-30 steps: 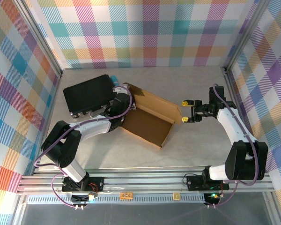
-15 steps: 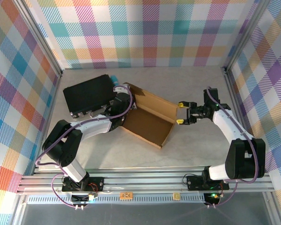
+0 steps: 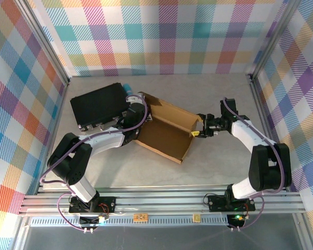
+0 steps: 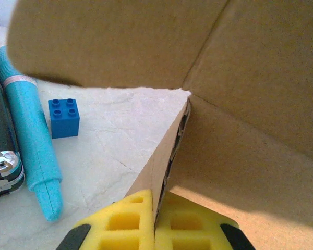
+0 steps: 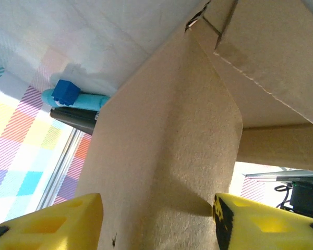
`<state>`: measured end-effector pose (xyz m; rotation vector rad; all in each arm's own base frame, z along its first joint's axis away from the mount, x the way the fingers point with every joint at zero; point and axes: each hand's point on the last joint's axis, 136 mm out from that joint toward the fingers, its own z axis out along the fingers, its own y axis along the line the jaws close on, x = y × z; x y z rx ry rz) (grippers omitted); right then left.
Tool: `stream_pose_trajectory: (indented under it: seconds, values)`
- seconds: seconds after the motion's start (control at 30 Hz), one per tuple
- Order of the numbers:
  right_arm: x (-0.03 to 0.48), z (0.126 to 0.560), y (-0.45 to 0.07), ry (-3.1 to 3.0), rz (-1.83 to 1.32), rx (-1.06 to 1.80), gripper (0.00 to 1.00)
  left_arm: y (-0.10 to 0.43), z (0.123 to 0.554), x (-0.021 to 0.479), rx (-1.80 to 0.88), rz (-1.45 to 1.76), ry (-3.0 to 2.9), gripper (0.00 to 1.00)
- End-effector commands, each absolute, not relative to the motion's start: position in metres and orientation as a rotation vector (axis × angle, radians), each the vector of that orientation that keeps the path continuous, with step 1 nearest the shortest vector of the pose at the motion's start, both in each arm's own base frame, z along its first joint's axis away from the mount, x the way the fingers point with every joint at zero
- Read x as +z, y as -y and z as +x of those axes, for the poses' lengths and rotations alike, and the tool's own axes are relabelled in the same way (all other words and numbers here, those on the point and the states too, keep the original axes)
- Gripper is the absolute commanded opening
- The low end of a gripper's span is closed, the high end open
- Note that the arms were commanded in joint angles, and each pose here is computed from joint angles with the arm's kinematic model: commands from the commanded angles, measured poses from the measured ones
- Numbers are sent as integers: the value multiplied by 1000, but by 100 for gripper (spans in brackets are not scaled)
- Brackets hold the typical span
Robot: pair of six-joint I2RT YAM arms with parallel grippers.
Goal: Fold the paper box
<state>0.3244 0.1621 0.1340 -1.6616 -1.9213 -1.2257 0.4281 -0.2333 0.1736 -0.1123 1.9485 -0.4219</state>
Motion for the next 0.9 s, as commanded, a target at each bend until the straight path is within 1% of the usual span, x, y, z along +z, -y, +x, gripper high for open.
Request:
stream_pose_trajectory:
  seconds: [0.0,0.33,0.43,0.47,0.5,0.6,0.67,0.77,0.87]
  values:
    - [145,341,-165,1943,-1663,-1272,52,243,425,177,-476,-109,-1950,0]
    - [136,331,-158,2280,-1477,-1181,41,246,405,170,-614,-159,-2008,0]
    - [129,327,-156,2368,-1428,-1167,38,248,396,176,-691,-194,-2021,25]
    - [127,326,-154,2391,-1419,-1165,36,248,392,177,-718,-214,-2034,31]
    - [124,325,-153,2412,-1414,-1160,33,249,387,177,-752,-228,-2043,33]
    - [119,327,-153,2444,-1407,-1171,30,252,376,178,-857,-286,-2057,38]
    - [117,328,-153,2469,-1394,-1161,28,253,370,177,-910,-325,-2064,39]
    - [114,328,-154,2517,-1356,-1128,27,250,363,178,-965,-391,-2071,42]
    - [111,328,-154,2560,-1321,-1096,27,247,353,182,-1011,-434,-2084,46]
